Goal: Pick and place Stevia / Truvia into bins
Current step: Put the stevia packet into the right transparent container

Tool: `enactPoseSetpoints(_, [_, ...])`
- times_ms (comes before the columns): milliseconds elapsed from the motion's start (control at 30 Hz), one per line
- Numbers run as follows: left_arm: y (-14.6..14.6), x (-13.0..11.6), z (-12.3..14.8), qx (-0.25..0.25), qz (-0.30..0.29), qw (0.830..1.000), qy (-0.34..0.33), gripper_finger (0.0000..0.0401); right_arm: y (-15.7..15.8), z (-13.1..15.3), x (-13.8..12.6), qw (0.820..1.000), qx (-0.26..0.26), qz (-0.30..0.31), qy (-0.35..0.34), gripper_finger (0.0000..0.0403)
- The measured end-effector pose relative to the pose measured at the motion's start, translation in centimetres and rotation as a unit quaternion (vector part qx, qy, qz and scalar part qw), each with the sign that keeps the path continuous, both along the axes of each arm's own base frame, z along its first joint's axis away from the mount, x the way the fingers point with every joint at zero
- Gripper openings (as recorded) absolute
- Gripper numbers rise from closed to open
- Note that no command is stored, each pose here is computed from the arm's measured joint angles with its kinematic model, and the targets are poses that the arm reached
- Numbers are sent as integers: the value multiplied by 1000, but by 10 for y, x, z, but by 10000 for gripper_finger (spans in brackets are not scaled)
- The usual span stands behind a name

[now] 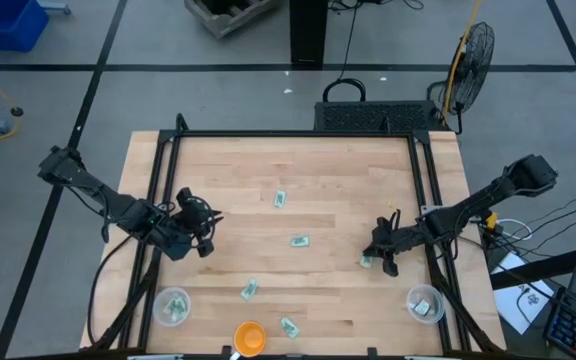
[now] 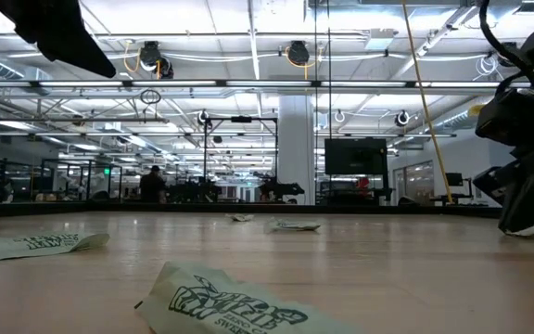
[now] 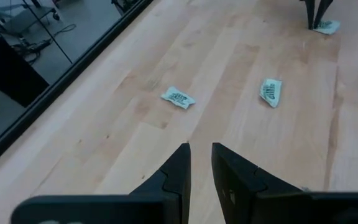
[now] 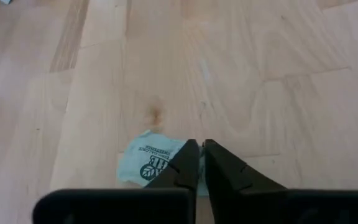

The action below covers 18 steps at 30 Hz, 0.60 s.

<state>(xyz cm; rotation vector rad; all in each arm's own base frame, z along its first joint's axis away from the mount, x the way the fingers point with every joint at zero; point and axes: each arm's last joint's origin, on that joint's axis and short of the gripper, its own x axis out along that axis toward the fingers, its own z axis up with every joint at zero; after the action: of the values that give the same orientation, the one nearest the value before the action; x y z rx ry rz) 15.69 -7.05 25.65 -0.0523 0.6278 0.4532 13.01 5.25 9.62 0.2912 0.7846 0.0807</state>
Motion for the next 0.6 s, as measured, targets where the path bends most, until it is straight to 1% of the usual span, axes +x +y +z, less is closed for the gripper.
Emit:
enactPoseSetpoints(133, [0, 0, 0, -3, -2, 1000, 1, 72, 1, 2, 1, 1000, 5, 0, -10, 13])
enactPoseSetpoints(267, [-1, 0, -1, -11, -8, 1000, 6, 72, 3, 11, 7, 998, 26, 1, -63, 5])
enactPoseSetpoints(333, [-1, 0, -1, -14, -11, 1000, 8, 72, 6, 18, 11, 994, 53, 15, -97, 5])
enactPoseSetpoints(400, [-1, 0, -1, -18, -14, 1000, 10, 72, 9, 28, 13, 985, 97, 45, -136, 5])
enactPoseSetpoints(467, [-1, 0, -1, -22, -14, 1000, 11, 72, 13, 39, 14, 970, 163, 83, -163, 6])
enactPoseSetpoints(533, [-1, 0, -1, -26, -12, 1000, 10, 72, 17, 49, 13, 948, 245, 117, -167, 6])
enactPoseSetpoints(600, [-1, 0, -1, -26, -13, 1000, 10, 72, 20, 55, 11, 929, 313, 127, -148, 5])
